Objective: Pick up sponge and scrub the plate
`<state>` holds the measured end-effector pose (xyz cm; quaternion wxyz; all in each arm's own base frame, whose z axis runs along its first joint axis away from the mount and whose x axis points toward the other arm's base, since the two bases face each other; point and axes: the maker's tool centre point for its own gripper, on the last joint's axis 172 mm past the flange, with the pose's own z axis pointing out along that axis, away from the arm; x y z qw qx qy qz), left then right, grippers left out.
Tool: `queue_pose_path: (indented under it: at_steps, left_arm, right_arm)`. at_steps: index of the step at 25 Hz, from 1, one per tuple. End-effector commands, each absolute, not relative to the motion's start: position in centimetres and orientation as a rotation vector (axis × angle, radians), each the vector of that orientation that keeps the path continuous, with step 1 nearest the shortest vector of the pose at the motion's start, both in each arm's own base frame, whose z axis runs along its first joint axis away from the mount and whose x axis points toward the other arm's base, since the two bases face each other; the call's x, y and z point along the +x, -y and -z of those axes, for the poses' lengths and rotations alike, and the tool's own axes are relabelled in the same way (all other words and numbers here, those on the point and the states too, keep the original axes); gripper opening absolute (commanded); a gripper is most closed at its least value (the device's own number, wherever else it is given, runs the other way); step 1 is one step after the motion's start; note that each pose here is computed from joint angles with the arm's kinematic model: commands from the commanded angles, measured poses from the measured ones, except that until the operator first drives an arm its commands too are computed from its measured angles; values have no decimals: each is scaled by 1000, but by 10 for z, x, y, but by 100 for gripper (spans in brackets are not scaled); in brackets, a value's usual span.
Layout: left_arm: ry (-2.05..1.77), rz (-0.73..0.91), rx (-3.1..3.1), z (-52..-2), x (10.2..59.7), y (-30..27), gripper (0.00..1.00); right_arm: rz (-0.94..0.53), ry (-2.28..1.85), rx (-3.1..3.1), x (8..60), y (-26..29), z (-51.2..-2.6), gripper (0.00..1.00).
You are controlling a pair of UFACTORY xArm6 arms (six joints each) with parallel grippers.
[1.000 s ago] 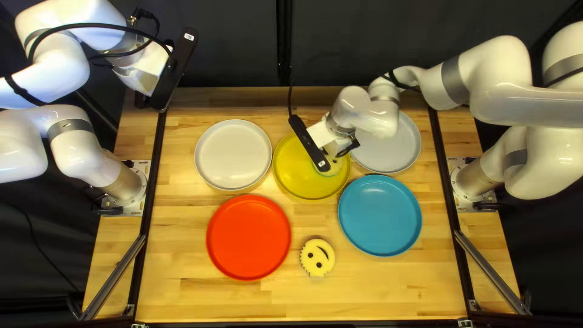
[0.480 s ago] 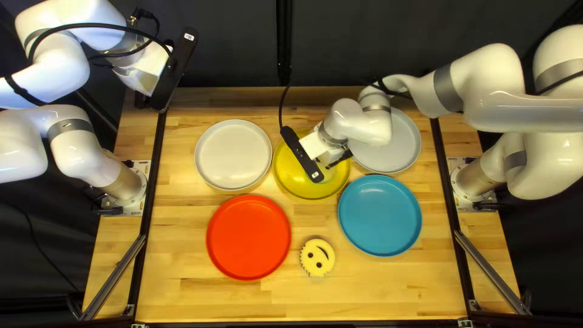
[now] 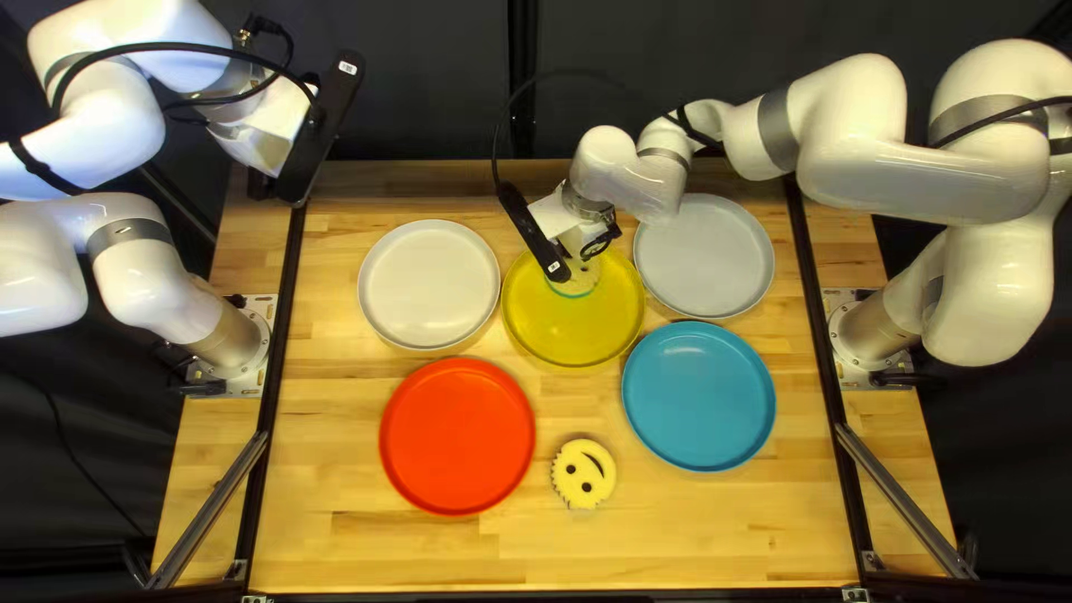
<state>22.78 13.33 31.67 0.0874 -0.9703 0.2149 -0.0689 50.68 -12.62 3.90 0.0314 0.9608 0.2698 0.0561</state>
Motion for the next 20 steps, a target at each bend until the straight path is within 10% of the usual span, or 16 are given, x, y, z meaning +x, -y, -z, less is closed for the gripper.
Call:
queue_pose_path:
  at_steps: [1, 10, 20]
  left_arm:
    - [-640, 205, -2889, -317, 228, -133, 100]
    - [-640, 205, -2889, -317, 228, -133, 100]
    - [-640, 205, -2889, -317, 228, -133, 100]
  right_arm:
    - [-178, -869, 2922, 507, 89, -40, 0]
    - [-175, -950, 2853, 513, 47, -39, 0]
    - [-160, -900, 2903, 525, 117, -39, 0]
